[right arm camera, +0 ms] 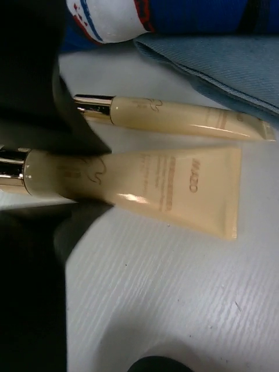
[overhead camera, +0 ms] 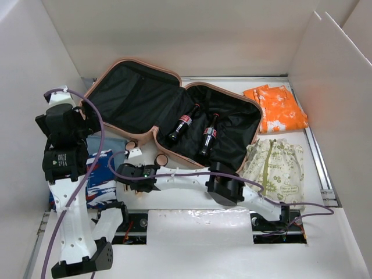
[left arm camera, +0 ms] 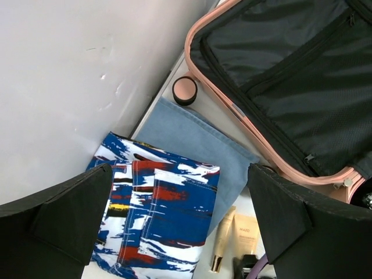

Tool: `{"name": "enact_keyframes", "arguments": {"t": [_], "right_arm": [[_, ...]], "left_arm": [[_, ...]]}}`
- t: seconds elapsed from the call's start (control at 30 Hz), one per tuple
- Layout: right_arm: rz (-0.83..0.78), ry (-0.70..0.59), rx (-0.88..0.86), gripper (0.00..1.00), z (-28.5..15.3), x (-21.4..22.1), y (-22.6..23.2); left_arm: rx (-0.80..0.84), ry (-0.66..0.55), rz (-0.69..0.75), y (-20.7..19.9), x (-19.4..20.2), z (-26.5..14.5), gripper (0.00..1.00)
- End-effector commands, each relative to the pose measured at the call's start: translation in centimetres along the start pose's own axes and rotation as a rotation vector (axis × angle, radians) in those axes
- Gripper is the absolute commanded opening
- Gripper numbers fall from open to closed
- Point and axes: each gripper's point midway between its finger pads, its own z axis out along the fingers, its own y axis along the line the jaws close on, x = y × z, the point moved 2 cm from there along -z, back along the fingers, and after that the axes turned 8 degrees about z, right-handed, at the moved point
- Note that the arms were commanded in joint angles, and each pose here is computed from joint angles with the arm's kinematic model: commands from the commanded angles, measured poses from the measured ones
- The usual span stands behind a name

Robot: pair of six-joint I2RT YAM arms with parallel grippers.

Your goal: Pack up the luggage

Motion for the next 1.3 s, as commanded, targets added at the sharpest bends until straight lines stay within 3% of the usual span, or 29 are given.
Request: {"name": "enact_keyframes", "arguments": {"t": [0.0,0.1,0.17,0.37,0.47,0.73,0.93,1.27], "right_arm": [[0.014,0.088,0.077,0.3,1.3,3.0,-1.8],[0.025,0.099,0.1,0.06,0.3,3.1,-2.9],[0.033,0.092,0.087,0.0,-1.1,2.2,-2.8],[0.048,-0.01,0.012,0.0,-7.0,-3.0,-0.9],[0.098,-0.087,-0.052,0.0,-11.9,-6.9,-0.4],[0.35,-0.327,-0.03,0.0,-17.8,-15.0,-4.2],[0.489,-0.441,0.128,0.0,-15.0,-20.4,-11.6],[0.698,-0.426,0.31,0.0,-8.7,-21.1,-20.3]], "left_arm": [[-0.014,-0.071,-0.036,0.2,-1.5,-0.4,1.0],[-0.024,-0.051,-0.053,0.1,-0.8,0.0,1.0],[-0.044,-0.048,-0.09,0.2,-0.6,0.3,1.0],[-0.017,-0.069,-0.143,-0.2,-1.4,-0.2,1.0],[-0.007,-0.081,-0.156,-0.3,-2.1,-0.3,1.0],[-0.006,-0.105,-0.165,-0.1,-3.5,-0.8,1.0],[-0.029,-0.085,-0.149,0.0,-3.3,-0.1,1.0],[-0.048,-0.066,-0.125,0.2,-2.8,0.4,1.0]]}}
